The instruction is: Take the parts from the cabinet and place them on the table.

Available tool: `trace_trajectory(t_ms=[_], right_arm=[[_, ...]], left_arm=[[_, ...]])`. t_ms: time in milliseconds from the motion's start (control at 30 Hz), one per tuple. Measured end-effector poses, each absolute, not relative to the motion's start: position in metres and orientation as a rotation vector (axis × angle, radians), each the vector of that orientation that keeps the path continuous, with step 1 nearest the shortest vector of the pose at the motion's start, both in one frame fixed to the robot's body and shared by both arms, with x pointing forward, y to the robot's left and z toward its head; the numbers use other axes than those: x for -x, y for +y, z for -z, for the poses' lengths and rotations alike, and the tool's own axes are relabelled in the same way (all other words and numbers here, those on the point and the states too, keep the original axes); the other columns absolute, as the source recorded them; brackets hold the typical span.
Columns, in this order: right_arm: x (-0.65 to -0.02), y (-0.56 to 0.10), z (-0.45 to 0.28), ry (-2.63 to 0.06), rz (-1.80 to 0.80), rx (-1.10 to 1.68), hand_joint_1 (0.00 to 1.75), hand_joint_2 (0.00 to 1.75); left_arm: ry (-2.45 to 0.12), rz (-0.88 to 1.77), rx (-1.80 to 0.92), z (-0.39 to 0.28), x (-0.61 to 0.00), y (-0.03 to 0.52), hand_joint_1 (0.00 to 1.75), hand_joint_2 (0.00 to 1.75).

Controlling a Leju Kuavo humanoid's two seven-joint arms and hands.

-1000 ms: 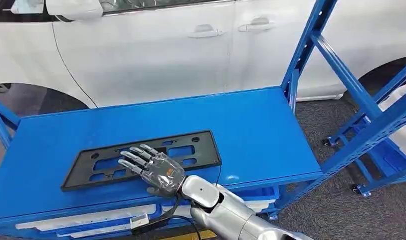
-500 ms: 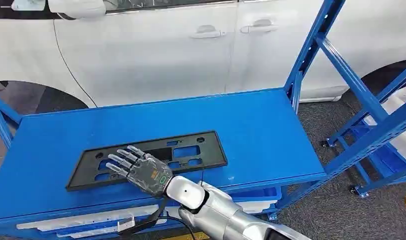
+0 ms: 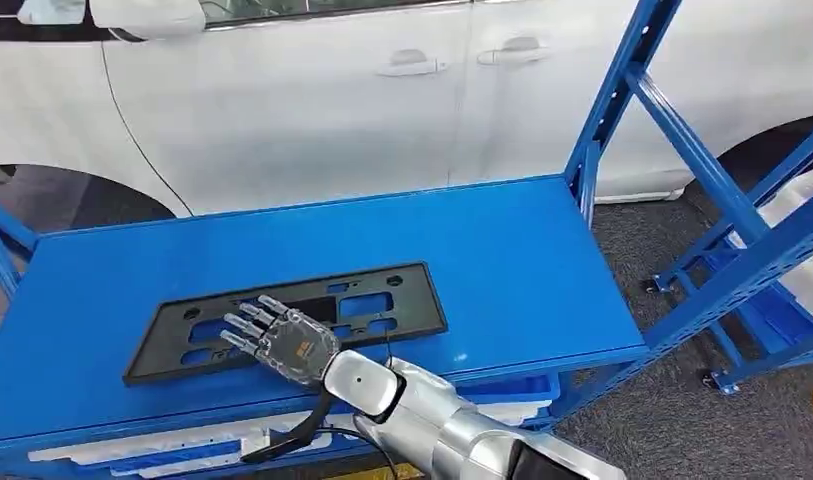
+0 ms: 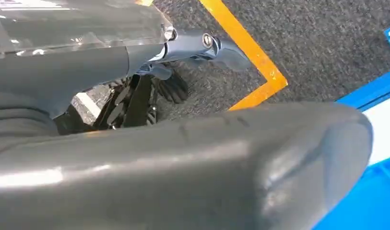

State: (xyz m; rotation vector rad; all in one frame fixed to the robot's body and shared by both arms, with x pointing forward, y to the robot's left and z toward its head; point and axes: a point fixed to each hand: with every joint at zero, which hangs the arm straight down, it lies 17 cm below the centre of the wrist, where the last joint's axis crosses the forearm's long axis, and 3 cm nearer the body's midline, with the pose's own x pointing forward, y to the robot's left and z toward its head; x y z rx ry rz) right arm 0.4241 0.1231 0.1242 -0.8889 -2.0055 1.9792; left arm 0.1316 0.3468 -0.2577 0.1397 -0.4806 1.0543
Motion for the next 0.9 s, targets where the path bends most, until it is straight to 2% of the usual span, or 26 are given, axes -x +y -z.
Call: trace_trajectory(t_ms=[367, 400, 900], right_arm=[[-0.445, 0.113, -0.123, -1.9, -1.967, 0.947, 0.03, 1.75], [-0.446, 0.112, -0.123, -1.898, -1.965, 0.949, 1.75, 1.75], [-0.468, 0.095, -0.119, -1.786, -1.976, 0.978, 1.75, 1.75]], left_arm=[[-0.479, -1.054, -0.147, 0.258, -0.13, 0.348, 0.0, 0.0], [-0.479, -1.054, -0.147, 0.258, -0.13, 0.348, 0.0, 0.0], [-0.474, -1.055, -0.149, 0.259, -0.128, 0.346, 0.0, 0.0]])
